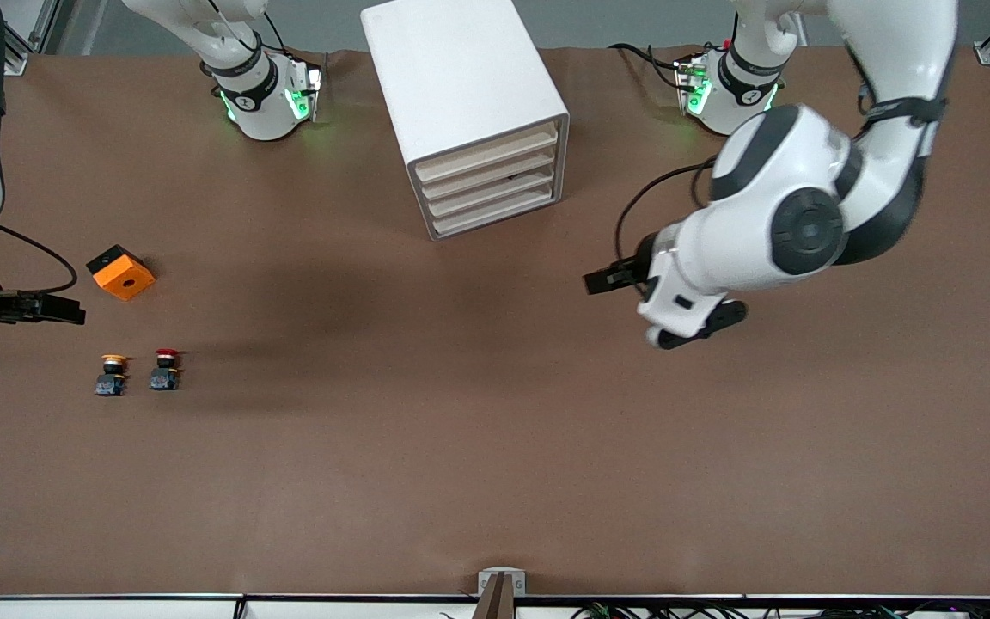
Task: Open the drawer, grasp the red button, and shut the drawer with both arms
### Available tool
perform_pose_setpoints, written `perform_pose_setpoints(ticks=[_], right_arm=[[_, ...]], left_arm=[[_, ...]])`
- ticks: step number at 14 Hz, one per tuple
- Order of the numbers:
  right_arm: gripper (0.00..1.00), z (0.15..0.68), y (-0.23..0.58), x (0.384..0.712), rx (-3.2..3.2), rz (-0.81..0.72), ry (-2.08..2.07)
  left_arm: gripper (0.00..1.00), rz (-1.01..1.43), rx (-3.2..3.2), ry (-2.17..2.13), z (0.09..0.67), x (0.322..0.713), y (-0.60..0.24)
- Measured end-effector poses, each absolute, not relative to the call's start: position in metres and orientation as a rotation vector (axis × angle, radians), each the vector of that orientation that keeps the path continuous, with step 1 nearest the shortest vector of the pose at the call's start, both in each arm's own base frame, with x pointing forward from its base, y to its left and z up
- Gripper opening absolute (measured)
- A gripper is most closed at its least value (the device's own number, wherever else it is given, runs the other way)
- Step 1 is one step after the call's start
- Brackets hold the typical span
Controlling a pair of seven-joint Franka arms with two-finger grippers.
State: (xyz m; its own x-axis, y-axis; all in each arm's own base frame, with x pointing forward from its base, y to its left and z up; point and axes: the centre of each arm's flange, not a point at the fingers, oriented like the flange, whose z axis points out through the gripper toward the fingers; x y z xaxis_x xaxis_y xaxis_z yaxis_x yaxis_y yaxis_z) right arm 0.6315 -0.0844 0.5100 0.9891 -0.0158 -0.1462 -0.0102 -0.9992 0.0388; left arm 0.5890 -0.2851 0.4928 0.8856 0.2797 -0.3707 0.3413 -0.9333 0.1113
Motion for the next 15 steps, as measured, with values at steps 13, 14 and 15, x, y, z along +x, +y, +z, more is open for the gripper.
perform_pose_setpoints(ticks=[13, 14, 15], right_arm=[[1.00, 0.611, -0.068, 0.600, 3.159, -0.201, -0.023], [1.00, 0.629, -0.066, 0.588, 3.165, -0.185, -0.019], [1.00, 0.649, -0.064, 0.575, 3.169, -0.160, -0.014]], left_arm=[[1.00, -0.412, 3.021, 0.164, 0.591, 0.513, -0.063], [1.00, -0.374, 3.029, 0.152, 0.594, 0.500, -0.048], [1.00, -0.311, 3.046, 0.147, 0.595, 0.487, -0.037]])
